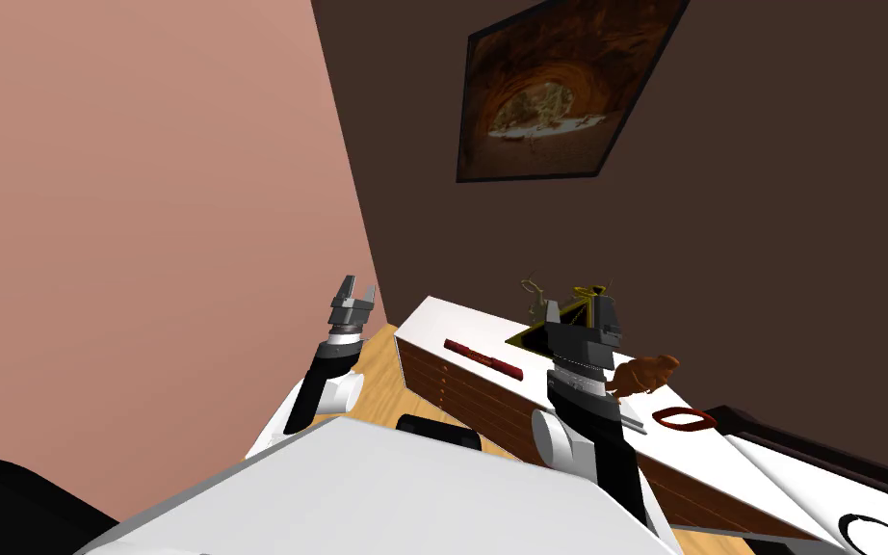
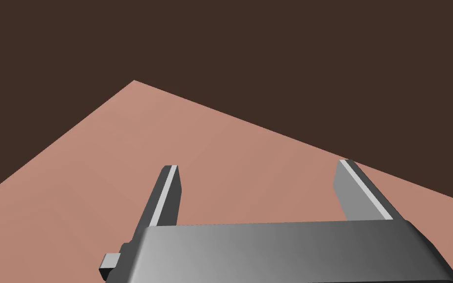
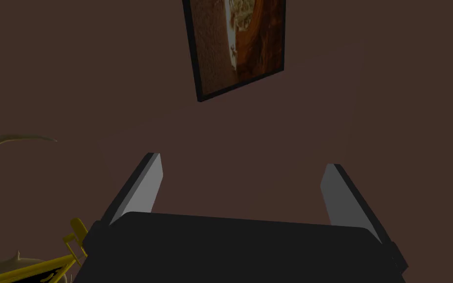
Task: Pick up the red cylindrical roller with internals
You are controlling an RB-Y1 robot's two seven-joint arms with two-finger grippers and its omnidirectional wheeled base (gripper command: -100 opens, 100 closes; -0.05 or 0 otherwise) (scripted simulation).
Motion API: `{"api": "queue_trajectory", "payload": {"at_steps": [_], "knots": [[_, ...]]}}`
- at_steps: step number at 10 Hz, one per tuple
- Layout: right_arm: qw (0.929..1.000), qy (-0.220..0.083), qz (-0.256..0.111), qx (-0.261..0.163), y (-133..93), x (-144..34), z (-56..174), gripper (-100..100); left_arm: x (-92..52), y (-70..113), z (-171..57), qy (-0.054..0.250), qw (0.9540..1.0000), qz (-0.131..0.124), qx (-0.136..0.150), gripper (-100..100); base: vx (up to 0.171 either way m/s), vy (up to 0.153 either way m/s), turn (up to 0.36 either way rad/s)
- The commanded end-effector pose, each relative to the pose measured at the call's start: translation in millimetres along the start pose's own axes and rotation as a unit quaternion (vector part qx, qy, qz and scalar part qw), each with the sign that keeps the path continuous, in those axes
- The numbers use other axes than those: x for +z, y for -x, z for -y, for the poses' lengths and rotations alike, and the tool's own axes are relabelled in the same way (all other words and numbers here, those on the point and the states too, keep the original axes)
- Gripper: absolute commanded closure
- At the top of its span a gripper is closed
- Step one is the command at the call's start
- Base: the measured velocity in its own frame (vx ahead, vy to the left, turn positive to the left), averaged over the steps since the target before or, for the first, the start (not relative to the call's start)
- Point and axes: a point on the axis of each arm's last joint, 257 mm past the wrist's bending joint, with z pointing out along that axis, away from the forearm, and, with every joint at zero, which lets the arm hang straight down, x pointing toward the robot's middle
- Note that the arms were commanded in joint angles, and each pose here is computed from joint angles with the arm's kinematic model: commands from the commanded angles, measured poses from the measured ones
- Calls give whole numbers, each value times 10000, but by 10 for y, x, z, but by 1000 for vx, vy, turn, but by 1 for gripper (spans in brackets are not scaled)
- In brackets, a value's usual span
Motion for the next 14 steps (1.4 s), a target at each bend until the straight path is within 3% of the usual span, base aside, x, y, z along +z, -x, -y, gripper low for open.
{"api": "queue_trajectory", "payload": {"at_steps": [1, 4, 7, 10, 11, 13, 14], "knots": [[9997, -98, -203, -82, -56, -33, 36, -100, 0, 0, 0, 0, 10000, 0, 0, 0, -36, 5, 32], [9960, -507, -656, -327, -174, -187, 213, -100, 1, -1, 0, -1, 10000, 0, -1, 0, -114, 33, 82], [9847, -1178, -1104, -652, -275, -485, 527, -100, 1, -1, 0, -1, 10000, 0, -1, 0, -156, 44, 154], [9603, -2055, -1556, -1068, -325, -961, 933, -100, 1, -1, 0, -1, 10000, 0, -1, 0, -102, 42, 267], [9603, -2055, -1556, -1068, -325, -961, 933, -100, 1, -1, 0, -1, 10000, 0, -1, 0, -42, 30, 67], [9340, -2705, -1868, -1397, -310, -1385, 1212, -100, 0, -1, 0, 0, 10000, 0, -1, 0, -29, 47, 280], [9337, -2715, -1866, -1400, -308, -1388, 1217, -100, 0, -1, 0, 0, 10000, 0, -1, 0, -18, 34, 147]]}}
